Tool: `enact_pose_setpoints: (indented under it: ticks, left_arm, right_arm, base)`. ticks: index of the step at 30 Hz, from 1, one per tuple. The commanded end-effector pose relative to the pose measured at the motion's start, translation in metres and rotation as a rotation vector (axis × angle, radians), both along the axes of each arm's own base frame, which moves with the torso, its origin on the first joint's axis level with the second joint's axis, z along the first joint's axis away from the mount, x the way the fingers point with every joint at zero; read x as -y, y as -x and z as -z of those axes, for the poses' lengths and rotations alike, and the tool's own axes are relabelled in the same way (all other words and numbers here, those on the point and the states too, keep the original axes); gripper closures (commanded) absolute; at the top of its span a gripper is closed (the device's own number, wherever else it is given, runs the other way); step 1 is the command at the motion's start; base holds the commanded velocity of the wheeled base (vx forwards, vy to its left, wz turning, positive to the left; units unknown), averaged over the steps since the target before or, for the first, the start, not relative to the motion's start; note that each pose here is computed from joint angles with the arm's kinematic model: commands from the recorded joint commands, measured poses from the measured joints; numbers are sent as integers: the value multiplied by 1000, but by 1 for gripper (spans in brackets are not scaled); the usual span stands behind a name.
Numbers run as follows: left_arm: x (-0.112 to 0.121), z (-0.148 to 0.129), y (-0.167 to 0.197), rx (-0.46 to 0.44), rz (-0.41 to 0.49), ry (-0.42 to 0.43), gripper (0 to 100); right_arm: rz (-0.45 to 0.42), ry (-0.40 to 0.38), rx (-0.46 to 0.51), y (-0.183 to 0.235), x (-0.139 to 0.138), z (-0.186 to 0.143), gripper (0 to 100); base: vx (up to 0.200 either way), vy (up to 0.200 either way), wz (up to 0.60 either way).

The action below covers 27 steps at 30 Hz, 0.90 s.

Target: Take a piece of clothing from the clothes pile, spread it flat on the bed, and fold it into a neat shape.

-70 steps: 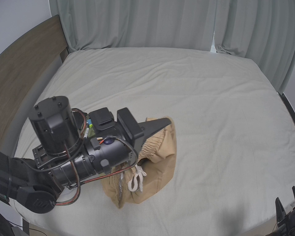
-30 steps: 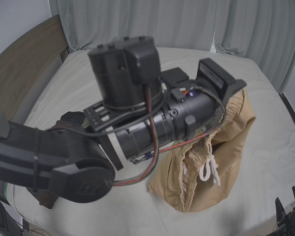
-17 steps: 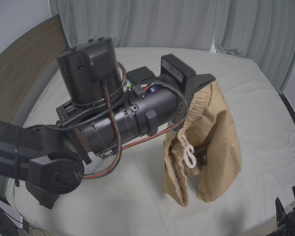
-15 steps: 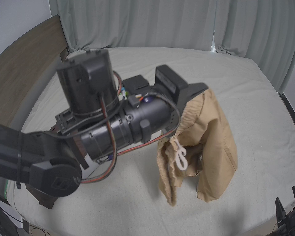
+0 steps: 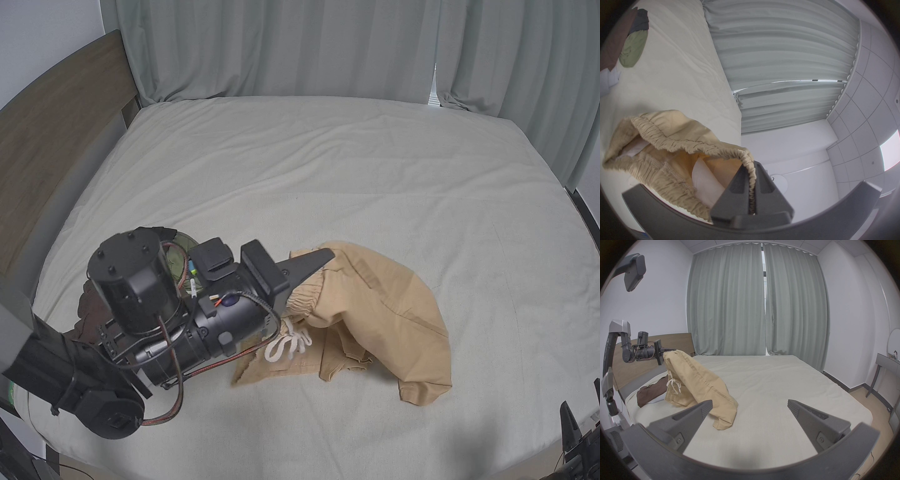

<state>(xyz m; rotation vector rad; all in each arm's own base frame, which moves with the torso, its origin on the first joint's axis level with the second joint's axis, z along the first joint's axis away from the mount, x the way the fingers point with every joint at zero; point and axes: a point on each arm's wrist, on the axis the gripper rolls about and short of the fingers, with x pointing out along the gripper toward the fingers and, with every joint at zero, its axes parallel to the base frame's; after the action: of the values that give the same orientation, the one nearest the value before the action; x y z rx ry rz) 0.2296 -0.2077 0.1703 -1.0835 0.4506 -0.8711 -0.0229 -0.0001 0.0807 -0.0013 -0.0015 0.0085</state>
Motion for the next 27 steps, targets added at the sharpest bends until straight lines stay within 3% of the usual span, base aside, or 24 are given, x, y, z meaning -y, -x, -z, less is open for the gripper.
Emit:
enact_pose_setpoints:
  ticks: [1, 13, 18, 22, 27]
  left_arm:
    - [-14, 26, -2, -8, -44, -51, 100]
    - [-50, 45, -6, -4, -160, -65, 100]
    - [-73, 57, -7, 18, -218, -133, 100]
    - [-77, 70, -4, -2, -210, -199, 100]
    - [-94, 74, -15, 0, -278, -225, 100]
  right_arm:
    - [-1, 0, 0, 0, 0, 5, 0]
    - [-1, 0, 0, 0, 0, 5, 0]
    - [-1, 0, 0, 0, 0, 5, 0]
    - [-2, 0, 0, 0, 0, 5, 0]
    - [-4, 2, 0, 0, 0, 5, 0]
  base:
    - [0, 0, 0]
    - [0, 0, 0]
    - [0, 0, 0]
    - [0, 0, 0]
    - [0, 0, 0]
